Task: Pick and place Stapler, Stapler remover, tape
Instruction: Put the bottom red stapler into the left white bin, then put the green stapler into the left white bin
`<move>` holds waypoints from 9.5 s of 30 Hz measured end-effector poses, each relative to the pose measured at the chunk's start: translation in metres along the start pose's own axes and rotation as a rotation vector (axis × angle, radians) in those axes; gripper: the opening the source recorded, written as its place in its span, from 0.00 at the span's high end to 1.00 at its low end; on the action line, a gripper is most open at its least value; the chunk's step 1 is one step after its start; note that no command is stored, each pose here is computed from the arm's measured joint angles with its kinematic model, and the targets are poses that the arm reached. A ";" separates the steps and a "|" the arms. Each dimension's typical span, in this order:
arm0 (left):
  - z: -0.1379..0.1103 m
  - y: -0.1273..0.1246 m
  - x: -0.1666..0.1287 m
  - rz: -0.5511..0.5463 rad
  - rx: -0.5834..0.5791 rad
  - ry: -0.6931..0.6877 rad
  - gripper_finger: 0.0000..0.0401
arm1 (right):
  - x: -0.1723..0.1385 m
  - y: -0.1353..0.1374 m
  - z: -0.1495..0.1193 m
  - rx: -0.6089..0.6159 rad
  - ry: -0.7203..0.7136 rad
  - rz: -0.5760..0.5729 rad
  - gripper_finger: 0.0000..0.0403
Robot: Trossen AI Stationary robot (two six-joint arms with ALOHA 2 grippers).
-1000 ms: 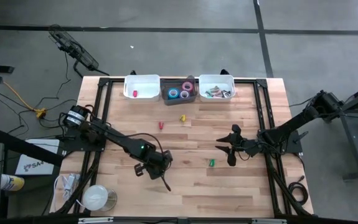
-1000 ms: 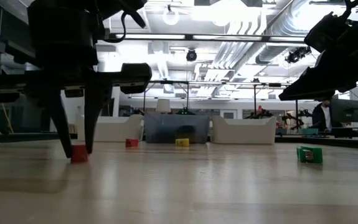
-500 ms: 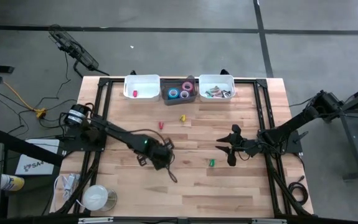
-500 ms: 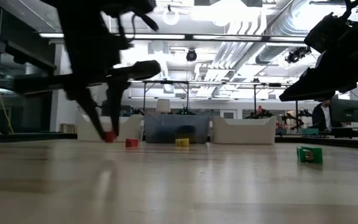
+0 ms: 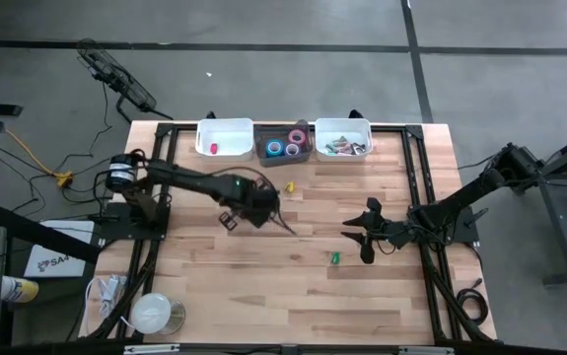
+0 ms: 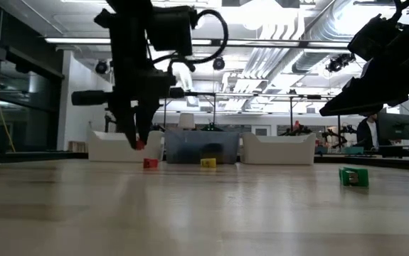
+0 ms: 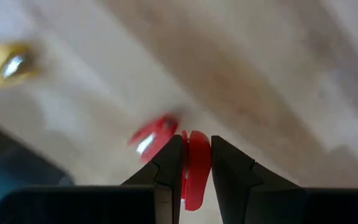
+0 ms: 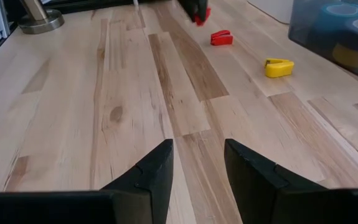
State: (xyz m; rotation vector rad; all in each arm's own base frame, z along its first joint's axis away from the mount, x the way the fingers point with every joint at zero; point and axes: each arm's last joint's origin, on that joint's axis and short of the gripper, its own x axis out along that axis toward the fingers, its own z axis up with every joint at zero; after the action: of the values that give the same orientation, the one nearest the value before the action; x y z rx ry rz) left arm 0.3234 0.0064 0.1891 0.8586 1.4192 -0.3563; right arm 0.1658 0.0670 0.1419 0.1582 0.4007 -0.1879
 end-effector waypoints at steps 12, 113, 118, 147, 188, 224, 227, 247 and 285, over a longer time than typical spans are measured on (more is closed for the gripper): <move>-0.068 0.039 -0.042 0.133 -0.262 -0.071 0.85 | 0.001 -0.001 -0.003 -0.018 0.014 -0.026 0.66; -0.120 0.025 -0.092 0.381 -0.816 -0.475 0.52 | 0.006 0.031 0.079 0.046 0.185 0.090 0.66; -0.096 0.007 -0.108 0.394 -0.699 -0.520 0.52 | 0.002 0.031 0.098 0.273 0.268 0.050 0.66; -0.016 -0.105 -0.147 0.424 -0.524 -0.587 0.52 | 0.037 0.045 0.056 -0.694 0.616 0.434 0.66; -0.014 -0.116 -0.150 0.427 -0.588 -0.600 0.52 | 0.071 0.048 0.022 -1.191 0.634 0.467 0.41; -0.016 -0.117 -0.148 0.415 -0.575 -0.572 0.52 | 0.081 0.054 0.016 -1.084 0.599 0.505 0.78; -0.016 -0.117 -0.148 0.415 -0.575 -0.572 0.52 | 0.082 0.056 0.018 -1.030 0.586 0.485 0.82; -0.011 -0.112 -0.154 0.508 -0.563 -0.617 0.52 | 0.102 0.072 0.073 -0.479 -0.010 0.042 0.88; 0.045 -0.059 -0.162 0.727 -0.514 -1.067 0.52 | 0.094 0.062 0.140 -0.590 -0.664 0.113 0.87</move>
State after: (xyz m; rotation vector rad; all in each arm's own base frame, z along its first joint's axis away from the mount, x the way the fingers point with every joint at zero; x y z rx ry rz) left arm 0.2886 -0.1073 0.3221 0.5431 0.1356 0.1266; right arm 0.3160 0.0869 0.2387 -0.4564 -0.2244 0.0013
